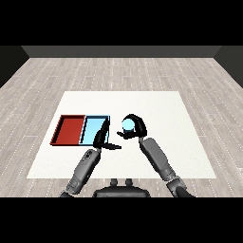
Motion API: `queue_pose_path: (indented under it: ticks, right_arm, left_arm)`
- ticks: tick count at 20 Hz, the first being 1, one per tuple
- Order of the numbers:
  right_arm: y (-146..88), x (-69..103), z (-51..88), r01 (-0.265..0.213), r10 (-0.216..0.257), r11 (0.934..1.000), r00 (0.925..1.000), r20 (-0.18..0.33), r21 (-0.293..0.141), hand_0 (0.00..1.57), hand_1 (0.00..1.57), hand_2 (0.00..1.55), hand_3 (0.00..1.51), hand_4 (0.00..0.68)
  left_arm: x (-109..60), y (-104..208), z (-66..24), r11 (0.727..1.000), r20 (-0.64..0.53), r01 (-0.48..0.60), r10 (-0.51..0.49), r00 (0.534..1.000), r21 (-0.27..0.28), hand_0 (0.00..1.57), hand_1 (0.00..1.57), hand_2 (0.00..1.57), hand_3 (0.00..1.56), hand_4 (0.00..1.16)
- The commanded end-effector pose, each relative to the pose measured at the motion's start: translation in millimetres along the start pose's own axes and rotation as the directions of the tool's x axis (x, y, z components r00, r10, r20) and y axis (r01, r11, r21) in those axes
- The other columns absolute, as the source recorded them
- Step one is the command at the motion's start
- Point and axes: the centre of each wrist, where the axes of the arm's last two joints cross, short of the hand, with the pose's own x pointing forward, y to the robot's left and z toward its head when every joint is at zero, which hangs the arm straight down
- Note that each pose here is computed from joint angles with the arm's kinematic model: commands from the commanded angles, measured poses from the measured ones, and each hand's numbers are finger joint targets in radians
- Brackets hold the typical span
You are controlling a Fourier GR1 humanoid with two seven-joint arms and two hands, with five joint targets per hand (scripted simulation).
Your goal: Pick the blue can and put it in the blue box
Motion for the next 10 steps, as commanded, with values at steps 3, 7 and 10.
queue_pose_path:
  ticks: [3, 7, 10]
  right_arm:
    - [-2, 1.9, -1.9, 0.009, -0.009, 0.9999, 1.0, -0.002, 0.015, 1.4, 1.4, 1.44, 1.4, 0.669]
    - [32, -6.7, 14.7, 0.011, -0.012, 0.9976, 0.9998, 0.015, 0.068, 1.4, 1.4, 1.44, 1.4, 0.679]
    - [19, 1.2, 6.9, 0.018, -0.02, 0.9979, 0.9996, 0.022, 0.062, 1.39, 1.39, 1.45, 1.42, 0.681]
  left_arm:
    - [-9.1, -17, -6.9, 1.0, -0.071, -0.003, 0.002, 0.997, -0.013, 0.0, 0.0, 0.0, 0.0, 0.0]
    - [-26.9, -18, -3.8, 1.0, -0.059, -0.004, 0.003, 0.998, -0.017, 0.0, 0.0, 0.0, 0.0, 0.0]
    - [-15.9, -35, -17.6, 1.0, -0.065, 0.01, -0.011, 0.998, -0.02, 0.0, 0.0, 0.0, 0.0, 0.0]
